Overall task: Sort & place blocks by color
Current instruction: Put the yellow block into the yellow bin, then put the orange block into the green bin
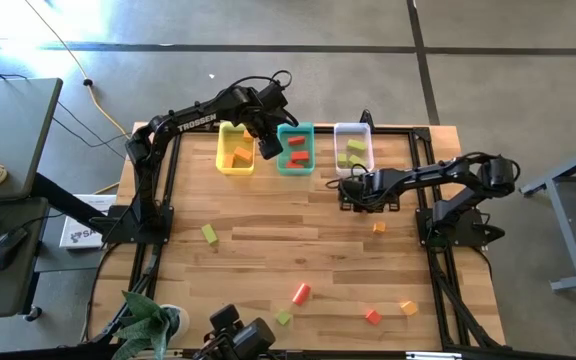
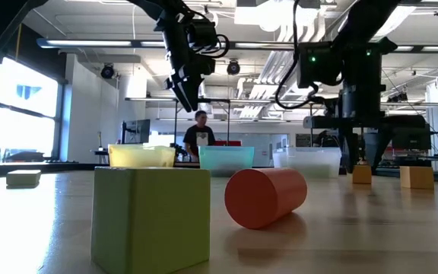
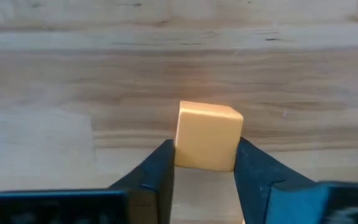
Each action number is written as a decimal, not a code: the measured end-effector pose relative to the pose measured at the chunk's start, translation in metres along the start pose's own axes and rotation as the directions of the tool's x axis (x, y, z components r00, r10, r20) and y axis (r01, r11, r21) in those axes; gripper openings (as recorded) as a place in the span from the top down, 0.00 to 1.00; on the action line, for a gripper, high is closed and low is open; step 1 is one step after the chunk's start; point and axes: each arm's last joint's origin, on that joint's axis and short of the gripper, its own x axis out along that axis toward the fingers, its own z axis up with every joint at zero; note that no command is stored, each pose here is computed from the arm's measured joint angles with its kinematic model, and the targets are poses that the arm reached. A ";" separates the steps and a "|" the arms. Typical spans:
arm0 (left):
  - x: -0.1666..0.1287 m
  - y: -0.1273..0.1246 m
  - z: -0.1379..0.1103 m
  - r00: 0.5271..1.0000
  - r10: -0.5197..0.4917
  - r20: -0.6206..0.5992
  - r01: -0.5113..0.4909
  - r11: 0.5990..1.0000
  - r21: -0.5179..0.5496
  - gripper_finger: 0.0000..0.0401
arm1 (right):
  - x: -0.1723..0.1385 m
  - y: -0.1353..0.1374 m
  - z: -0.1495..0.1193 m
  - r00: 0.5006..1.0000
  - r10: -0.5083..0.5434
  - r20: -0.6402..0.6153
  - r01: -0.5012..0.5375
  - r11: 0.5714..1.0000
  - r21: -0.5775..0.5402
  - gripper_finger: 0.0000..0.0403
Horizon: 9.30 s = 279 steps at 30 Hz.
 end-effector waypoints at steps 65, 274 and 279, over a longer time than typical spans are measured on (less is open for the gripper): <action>-0.054 -0.056 0.081 0.431 -0.481 0.763 0.050 0.857 0.512 0.50 | -0.259 -0.029 0.112 0.458 0.873 0.165 -0.570 0.431 -0.699 0.75; -0.092 -0.158 -0.093 0.979 -0.118 -0.166 0.130 0.989 0.066 0.54 | -0.213 0.057 -0.070 0.680 0.615 -0.400 -0.242 -0.327 -0.914 0.48; -0.093 -0.164 -0.096 0.983 -0.096 -0.155 0.108 0.991 0.073 0.54 | -0.194 0.077 -0.097 0.693 0.583 -0.425 -0.217 -0.393 -0.893 0.48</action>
